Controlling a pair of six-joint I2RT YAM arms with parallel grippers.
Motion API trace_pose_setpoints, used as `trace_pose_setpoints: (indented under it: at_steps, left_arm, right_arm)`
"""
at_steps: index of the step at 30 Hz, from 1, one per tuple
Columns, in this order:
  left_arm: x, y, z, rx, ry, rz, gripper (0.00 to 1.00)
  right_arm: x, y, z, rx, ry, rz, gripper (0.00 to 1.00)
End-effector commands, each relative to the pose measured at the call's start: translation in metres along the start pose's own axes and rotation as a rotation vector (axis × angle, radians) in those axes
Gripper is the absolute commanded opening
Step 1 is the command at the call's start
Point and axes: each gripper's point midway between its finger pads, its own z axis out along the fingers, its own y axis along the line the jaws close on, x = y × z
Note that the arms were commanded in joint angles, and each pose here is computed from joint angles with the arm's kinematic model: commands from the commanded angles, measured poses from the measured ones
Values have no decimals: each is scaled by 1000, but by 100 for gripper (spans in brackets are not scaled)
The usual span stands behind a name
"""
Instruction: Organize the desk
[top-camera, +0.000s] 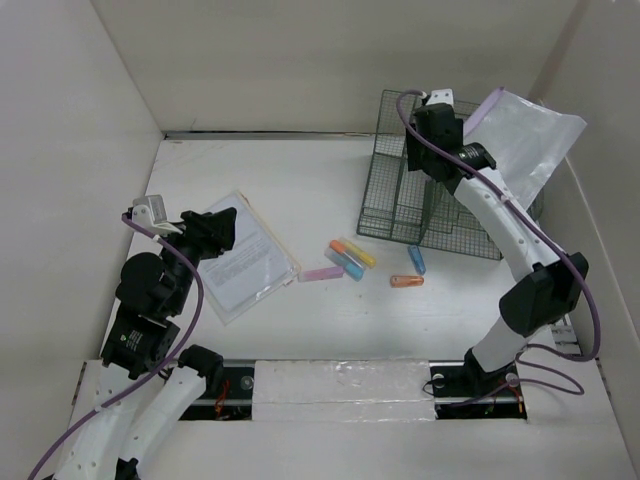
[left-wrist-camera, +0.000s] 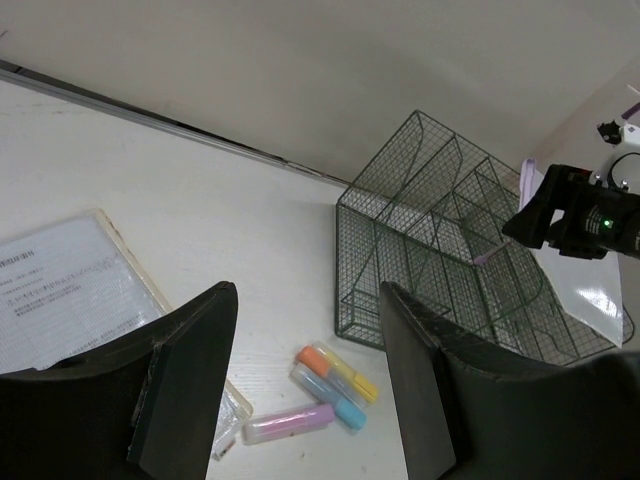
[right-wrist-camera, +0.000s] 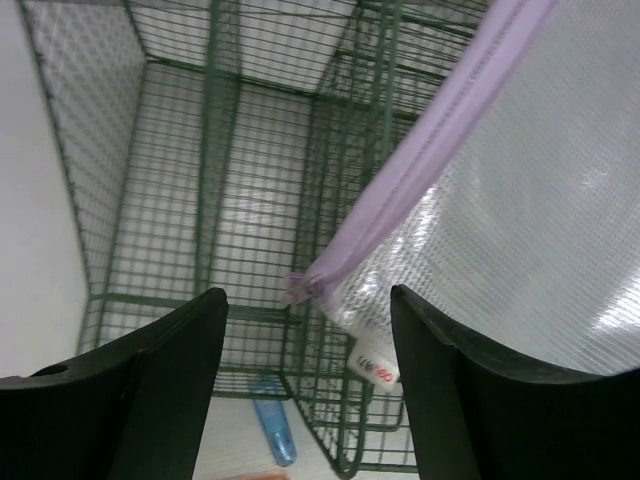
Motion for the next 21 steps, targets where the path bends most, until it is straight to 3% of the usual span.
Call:
trace_pose_setpoints:
  at_steps: [1,8,17,21]
  left_arm:
    - [-9,-10,-3,43,-24,-6,55]
    - [-8,-10,-2,44,-20,-7,55]
    - [-8,-11,-1,49,-19,-5,55]
    - [-7,-11,-1,48,-15,-5,55]
  right_arm:
    - [-27,-38,-8,196,-58,1,70]
    - [-30,-41,4,254,-47,-48,61]
    - [-28,-30,11,256,-30,-103,61]
    - [-29,-21,8,240,-38,-127,52]
